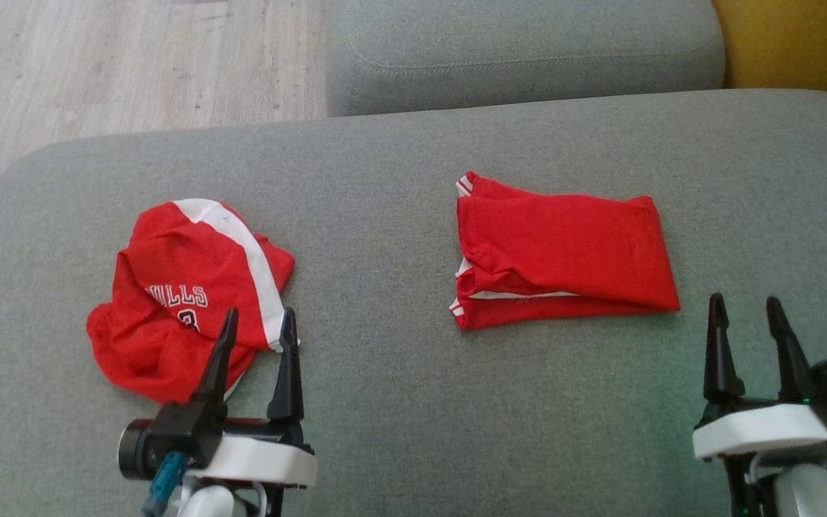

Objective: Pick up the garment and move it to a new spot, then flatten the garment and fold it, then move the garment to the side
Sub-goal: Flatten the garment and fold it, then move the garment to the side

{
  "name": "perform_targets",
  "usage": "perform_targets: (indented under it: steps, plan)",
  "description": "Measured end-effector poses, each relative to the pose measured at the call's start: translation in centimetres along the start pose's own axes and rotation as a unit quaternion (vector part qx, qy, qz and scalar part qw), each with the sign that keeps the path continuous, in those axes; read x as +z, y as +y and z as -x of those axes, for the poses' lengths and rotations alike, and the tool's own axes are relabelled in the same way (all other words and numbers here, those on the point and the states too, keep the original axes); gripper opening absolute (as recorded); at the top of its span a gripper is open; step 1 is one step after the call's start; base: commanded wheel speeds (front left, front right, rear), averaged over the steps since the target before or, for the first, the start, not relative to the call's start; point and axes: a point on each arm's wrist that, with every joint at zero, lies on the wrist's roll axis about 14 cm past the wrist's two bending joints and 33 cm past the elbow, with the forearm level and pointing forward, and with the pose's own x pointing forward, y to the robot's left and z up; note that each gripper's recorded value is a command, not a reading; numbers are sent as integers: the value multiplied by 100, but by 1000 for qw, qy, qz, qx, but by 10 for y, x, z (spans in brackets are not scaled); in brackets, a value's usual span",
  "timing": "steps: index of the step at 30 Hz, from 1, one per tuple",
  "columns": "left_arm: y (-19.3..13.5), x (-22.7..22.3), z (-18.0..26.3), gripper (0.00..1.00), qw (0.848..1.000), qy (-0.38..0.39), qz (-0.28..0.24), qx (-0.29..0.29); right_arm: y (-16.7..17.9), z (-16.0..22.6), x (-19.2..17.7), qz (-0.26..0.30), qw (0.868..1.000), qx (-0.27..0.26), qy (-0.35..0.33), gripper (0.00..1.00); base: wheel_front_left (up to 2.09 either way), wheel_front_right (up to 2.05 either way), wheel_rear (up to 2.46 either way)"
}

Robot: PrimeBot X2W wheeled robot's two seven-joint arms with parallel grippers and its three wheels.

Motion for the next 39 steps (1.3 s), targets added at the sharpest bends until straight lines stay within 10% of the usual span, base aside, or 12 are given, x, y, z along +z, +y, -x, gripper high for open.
perform_targets:
  steps: [17, 39]
  plan:
    - [0, -4, -2, 100, 1000, 6, 2, 1, 4, -5, -3, -4, 1000, 6, 5, 100, 0, 0, 0]
    - [24, -27, -45, 100, 999, 34, -6, 10, 7, -105, -105, -36, 978, -22, 203, 100, 0, 0, 0]
